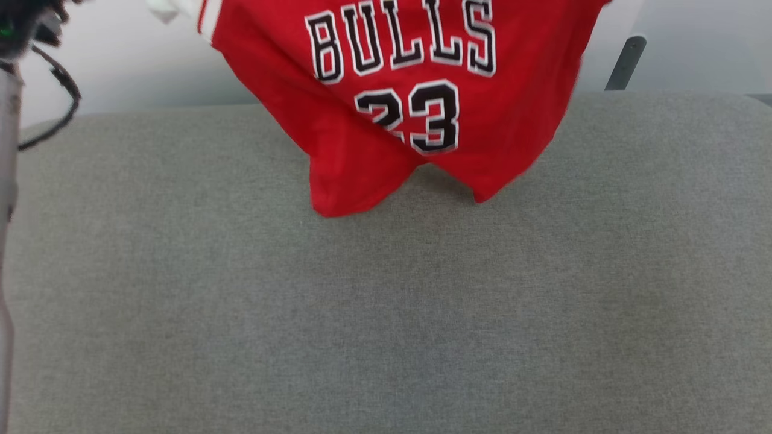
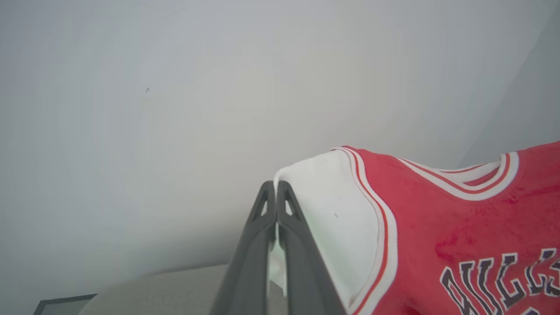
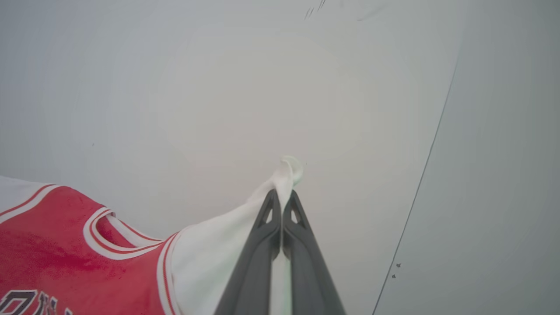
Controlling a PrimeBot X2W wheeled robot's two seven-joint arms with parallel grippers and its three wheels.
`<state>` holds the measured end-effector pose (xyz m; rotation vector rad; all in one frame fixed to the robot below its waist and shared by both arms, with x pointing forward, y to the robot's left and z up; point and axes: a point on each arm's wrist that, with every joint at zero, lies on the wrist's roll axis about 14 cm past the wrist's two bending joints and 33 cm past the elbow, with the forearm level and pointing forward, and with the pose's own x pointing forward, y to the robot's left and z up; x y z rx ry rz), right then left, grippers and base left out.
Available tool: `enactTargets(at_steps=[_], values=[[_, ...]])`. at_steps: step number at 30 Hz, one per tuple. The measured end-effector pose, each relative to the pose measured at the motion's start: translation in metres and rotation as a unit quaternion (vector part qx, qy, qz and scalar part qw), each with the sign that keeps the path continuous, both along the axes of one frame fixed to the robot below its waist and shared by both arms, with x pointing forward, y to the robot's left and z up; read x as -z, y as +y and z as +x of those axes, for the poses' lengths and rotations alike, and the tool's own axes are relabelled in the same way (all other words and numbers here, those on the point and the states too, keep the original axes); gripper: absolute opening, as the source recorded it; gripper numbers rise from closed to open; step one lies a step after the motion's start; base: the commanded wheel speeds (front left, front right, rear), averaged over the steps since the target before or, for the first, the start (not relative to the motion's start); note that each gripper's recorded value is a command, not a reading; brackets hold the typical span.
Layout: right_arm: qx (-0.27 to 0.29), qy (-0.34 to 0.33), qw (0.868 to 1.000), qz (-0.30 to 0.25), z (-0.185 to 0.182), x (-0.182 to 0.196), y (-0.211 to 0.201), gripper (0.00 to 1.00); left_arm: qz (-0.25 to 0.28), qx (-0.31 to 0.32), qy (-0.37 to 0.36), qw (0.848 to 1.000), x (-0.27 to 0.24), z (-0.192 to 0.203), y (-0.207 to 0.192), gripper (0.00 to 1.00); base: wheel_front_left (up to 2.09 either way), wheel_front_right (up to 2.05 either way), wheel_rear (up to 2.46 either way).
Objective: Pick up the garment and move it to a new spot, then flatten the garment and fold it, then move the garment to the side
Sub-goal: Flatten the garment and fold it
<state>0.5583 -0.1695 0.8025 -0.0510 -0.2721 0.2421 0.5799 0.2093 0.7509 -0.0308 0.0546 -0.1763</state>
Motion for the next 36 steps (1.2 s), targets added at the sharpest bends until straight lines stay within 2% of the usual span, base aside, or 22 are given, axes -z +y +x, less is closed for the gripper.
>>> enactTargets(at_steps=[6,13,20,23,27,31,34,36], values=[[0.003,-0.068,0.998,-0.007,-0.007,-0.03,0.001,0.0,-0.003,-0.017,-0.079,0.997,-0.045,-0.007,0.009,0.0,0.0,0.0,0.0],[0.001,-0.049,0.999,-0.005,0.007,-0.026,0.005,0.0,0.001,-0.028,-0.086,0.996,-0.049,-0.001,0.017,0.0,0.0,0.0,0.0],[0.01,-0.046,0.999,-0.023,0.043,-0.02,0.0,0.0,0.012,-0.032,-0.105,0.994,-0.052,0.031,0.018,0.0,0.0,0.0,0.0],[0.021,-0.071,0.996,-0.045,0.063,-0.02,-0.005,0.0,0.017,-0.038,-0.139,0.989,-0.058,0.051,0.017,0.0,0.0,0.0,0.0],[0.037,-0.152,0.985,-0.078,0.087,-0.034,-0.009,0.0,0.009,-0.042,-0.196,0.98,-0.071,0.078,0.009,0.0,0.0,0.0,0.0],[0.054,-0.188,0.972,-0.13,0.115,-0.026,-0.01,0.0,-0.006,-0.032,-0.255,0.966,-0.076,0.104,-0.004,0.0,0.0,0.0,0.0],[0.058,-0.247,0.952,-0.17,0.123,-0.035,-0.003,0.0,-0.025,-0.021,-0.295,0.955,-0.068,0.121,-0.013,0.0,0.0,0.0,0.0],[0.058,-0.276,0.94,-0.192,0.128,-0.026,0.005,0.0,-0.045,-0.012,-0.317,0.947,-0.058,0.131,-0.017,0.0,0.0,0.0,0.0]])
